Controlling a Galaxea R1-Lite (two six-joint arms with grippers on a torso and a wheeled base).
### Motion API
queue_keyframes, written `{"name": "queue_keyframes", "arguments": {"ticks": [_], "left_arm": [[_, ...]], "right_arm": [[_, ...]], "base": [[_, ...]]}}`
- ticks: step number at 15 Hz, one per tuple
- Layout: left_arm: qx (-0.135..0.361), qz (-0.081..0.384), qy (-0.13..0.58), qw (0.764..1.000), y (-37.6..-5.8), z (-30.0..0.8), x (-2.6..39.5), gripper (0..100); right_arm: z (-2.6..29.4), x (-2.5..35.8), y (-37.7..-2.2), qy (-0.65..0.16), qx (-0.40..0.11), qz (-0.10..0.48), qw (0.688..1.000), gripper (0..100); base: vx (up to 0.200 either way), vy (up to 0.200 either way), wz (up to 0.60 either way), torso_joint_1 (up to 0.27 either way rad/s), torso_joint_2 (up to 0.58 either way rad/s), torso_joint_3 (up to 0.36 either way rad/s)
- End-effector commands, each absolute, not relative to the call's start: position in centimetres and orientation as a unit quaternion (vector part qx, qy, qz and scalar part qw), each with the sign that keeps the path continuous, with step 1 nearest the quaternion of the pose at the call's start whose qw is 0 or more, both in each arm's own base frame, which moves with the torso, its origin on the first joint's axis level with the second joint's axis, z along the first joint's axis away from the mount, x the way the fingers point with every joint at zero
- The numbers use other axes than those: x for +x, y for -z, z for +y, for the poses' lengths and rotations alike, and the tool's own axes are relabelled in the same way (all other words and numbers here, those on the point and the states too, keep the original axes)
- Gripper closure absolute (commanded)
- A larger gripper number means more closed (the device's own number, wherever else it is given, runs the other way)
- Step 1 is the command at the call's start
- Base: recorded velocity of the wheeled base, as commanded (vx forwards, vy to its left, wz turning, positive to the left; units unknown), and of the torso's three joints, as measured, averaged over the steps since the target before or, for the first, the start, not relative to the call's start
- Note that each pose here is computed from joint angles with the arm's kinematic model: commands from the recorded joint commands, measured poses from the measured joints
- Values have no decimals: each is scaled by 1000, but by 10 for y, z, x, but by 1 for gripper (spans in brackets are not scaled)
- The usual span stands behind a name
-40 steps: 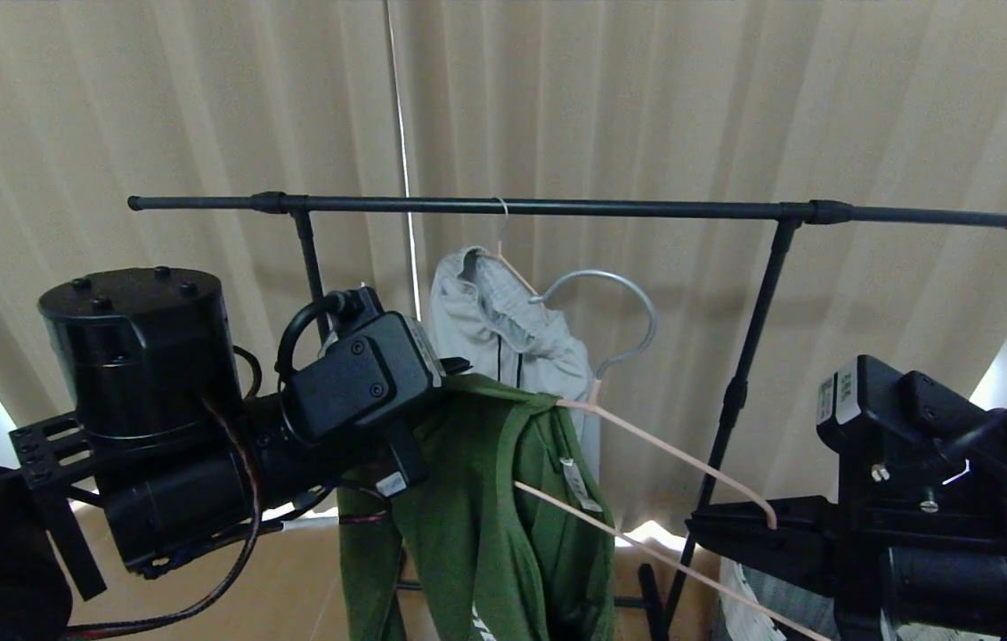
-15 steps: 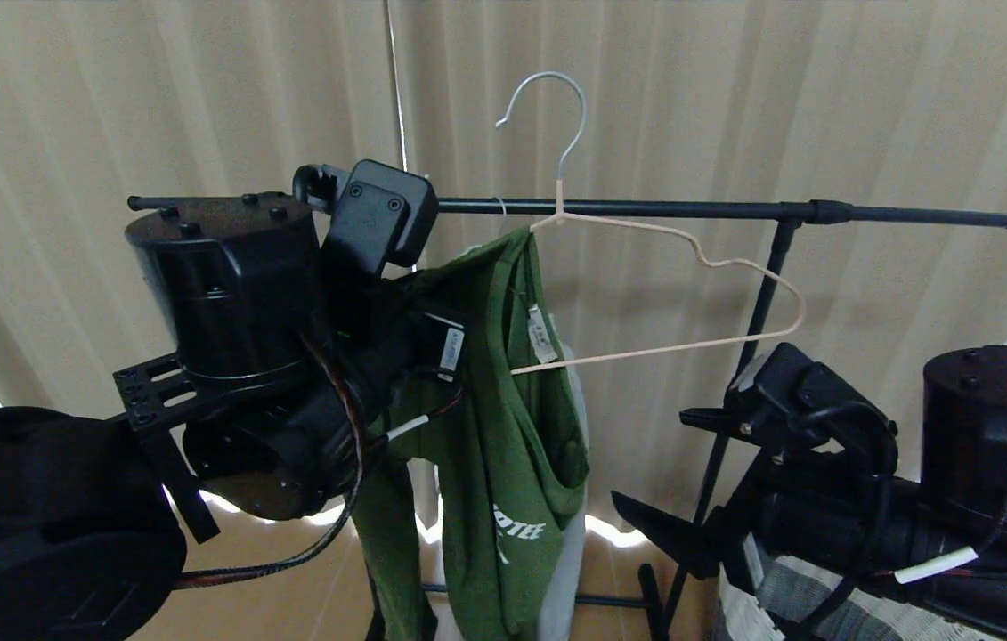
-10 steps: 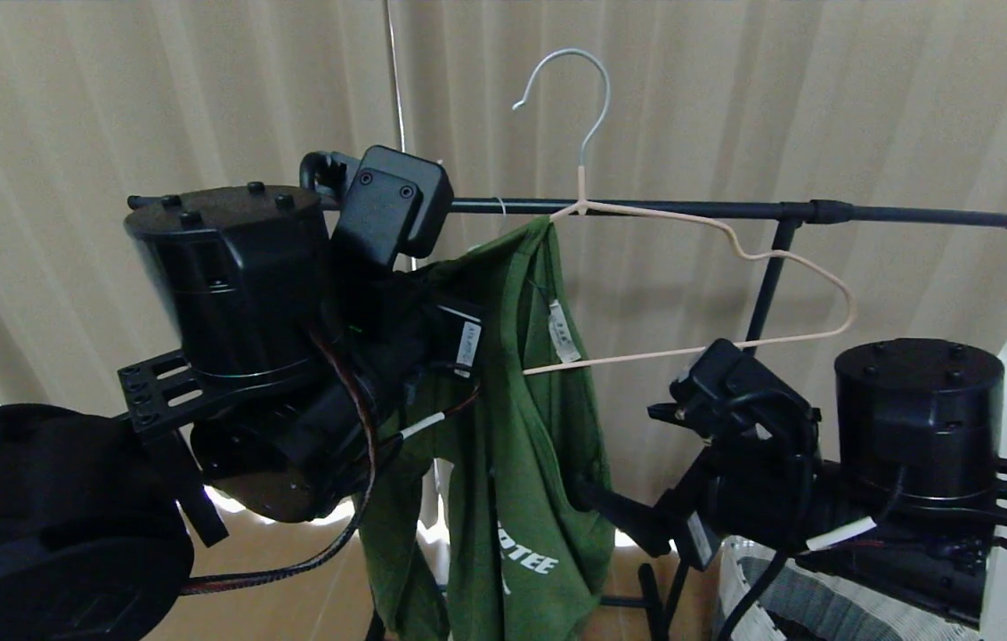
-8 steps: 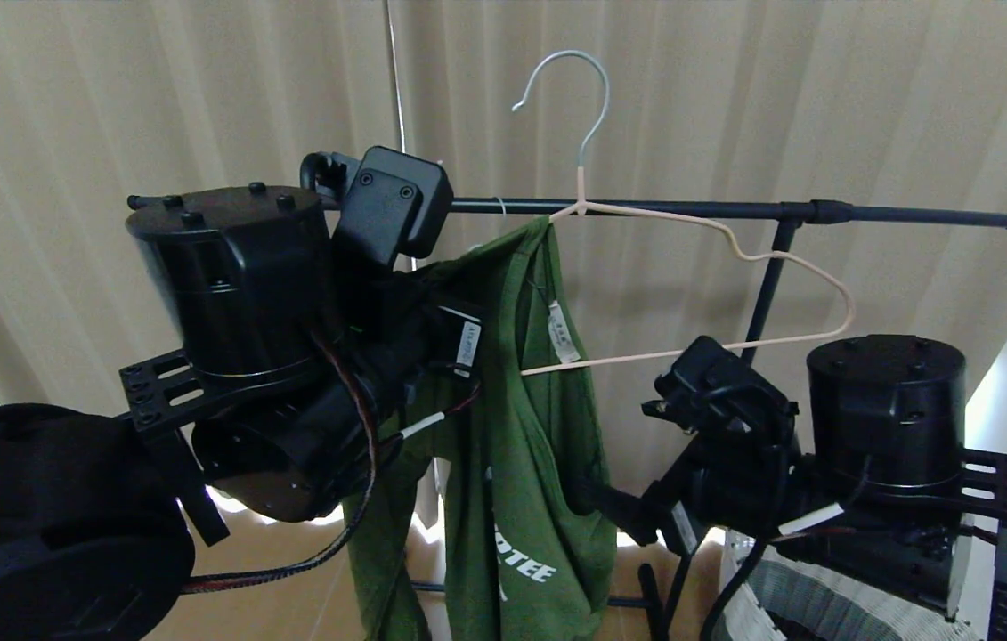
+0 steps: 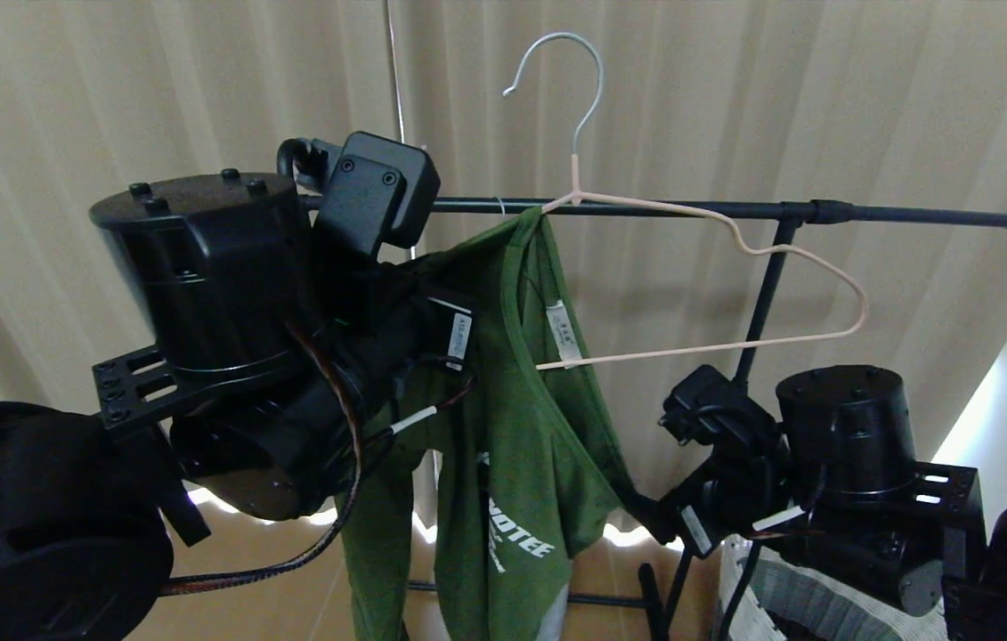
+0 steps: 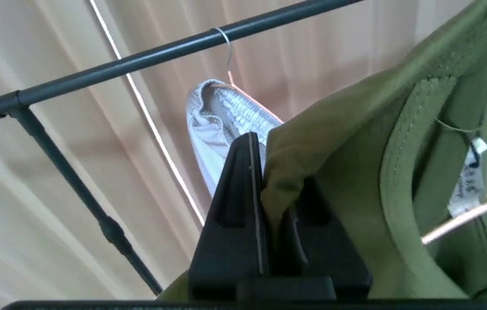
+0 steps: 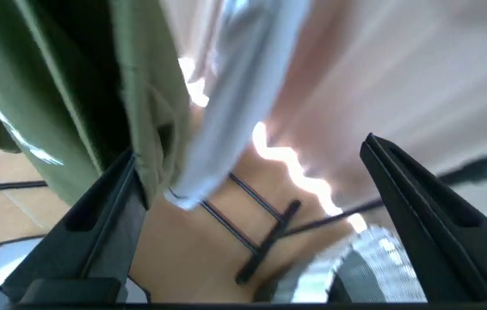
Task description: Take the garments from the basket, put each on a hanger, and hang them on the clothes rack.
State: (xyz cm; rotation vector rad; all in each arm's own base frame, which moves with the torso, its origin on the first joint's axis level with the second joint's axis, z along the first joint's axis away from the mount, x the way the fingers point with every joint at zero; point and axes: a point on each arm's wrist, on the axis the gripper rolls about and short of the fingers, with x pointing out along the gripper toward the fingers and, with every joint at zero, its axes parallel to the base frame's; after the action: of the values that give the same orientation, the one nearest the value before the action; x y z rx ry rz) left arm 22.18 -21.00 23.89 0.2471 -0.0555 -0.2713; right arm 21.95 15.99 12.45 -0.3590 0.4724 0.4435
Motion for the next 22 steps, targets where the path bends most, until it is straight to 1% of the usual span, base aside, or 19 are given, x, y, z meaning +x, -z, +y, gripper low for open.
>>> {"name": "queue_keyframes", "arguments": {"ticks": [1,4,6,7,8,11,14,16,17,18,19,21,22], "left_arm": [[126,-27,124,984,-240,-203,224,100],[142,-15,111,983,-232,-192,226,100],[150,-9,105,983,-228,-188,227,100],[150,-9,105,983,-228,-188,227,100],[162,5,107,981,-219,-184,222,100],[183,17,108,977,-210,-178,217,100],[197,36,104,974,-198,-171,214,100],[232,55,96,966,-185,-162,212,100],[248,55,91,963,-182,-157,210,100],[253,46,83,963,-180,-153,211,100],[250,37,79,964,-181,-152,213,100],[240,26,71,968,-181,-156,216,100],[236,22,61,970,-182,-157,218,100]], "right_arm": [[139,209,-126,-183,-175,234,939,0],[106,202,-137,-133,-157,224,953,0],[90,200,-148,-106,-144,207,962,0],[90,201,-148,-105,-143,207,962,0],[79,205,-153,-79,-134,198,968,0],[69,208,-160,-56,-123,187,973,0],[61,210,-176,-39,-110,158,981,0],[59,205,-184,-40,-106,142,983,0],[58,201,-187,-40,-104,137,984,0],[58,196,-188,-45,-104,135,984,0],[59,193,-186,-51,-105,136,984,0],[70,170,-179,-98,-113,135,980,0],[81,151,-177,-150,-119,126,973,0]], "base": [[0,0,0,0,0,0],[0,0,0,0,0,0],[0,0,0,0,0,0],[0,0,0,0,0,0],[0,0,0,0,0,0],[0,0,0,0,0,0],[0,0,0,0,0,0],[0,0,0,0,0,0],[0,0,0,0,0,0],[0,0,0,0,0,0],[0,0,0,0,0,0],[0,0,0,0,0,0],[0,0,0,0,0,0]]}}
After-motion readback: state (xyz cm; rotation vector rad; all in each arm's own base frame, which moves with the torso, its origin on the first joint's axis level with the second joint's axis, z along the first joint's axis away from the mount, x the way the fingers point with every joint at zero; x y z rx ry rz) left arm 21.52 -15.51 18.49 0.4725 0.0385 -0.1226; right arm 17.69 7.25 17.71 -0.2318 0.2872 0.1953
